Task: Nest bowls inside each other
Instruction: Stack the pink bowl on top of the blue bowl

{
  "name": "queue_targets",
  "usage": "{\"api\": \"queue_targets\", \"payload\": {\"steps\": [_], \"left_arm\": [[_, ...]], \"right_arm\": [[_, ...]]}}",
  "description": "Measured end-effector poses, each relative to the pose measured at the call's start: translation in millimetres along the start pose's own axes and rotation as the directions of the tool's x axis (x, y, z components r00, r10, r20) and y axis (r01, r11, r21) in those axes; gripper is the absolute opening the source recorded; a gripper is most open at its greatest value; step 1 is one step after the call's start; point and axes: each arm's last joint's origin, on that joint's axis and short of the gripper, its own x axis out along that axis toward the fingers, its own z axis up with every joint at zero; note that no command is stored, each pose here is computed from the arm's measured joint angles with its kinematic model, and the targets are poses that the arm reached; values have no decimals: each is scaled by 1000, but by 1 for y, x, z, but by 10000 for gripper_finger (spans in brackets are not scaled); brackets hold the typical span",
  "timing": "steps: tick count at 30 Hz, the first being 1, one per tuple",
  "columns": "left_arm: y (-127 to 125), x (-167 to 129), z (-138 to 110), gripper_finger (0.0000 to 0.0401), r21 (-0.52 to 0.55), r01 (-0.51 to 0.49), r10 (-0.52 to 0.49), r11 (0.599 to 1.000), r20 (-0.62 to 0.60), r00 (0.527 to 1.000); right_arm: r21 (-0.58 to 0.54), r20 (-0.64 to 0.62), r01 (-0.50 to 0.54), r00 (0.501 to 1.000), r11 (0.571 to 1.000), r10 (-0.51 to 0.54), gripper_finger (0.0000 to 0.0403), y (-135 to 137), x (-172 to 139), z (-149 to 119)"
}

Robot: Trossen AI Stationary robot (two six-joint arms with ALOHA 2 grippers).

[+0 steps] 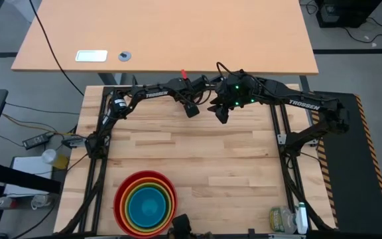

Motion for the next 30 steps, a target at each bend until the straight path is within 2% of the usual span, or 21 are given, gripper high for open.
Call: {"api": "queue_targets", "payload": {"steps": [5,11,21,23,25,30], "left_arm": [[-1,0,0,104,1,2,-2,1000,0,1000],[-1,0,0,14,2,3,-3,1000,-3,1000],[0,-19,4,4,2,20,-20,1000,-9,1000],[0,-26,6,3,-7,55,-55,998,-14,998],[-1,-32,5,2,-17,96,-96,995,-35,995],[-10,-38,-3,1,25,104,-100,994,-125,987]], "right_arm": [[-10,-4,-9,1000,1000,9,173,4,1,-1],[-13,3,11,1000,1000,-11,173,4,-1,-1],[-29,13,38,999,999,-38,172,1,-7,0],[-28,15,42,999,999,-42,169,-1,-7,0],[-25,14,37,999,999,-37,167,-2,-7,0],[-43,29,30,999,999,-29,165,-1,-15,0]]}}
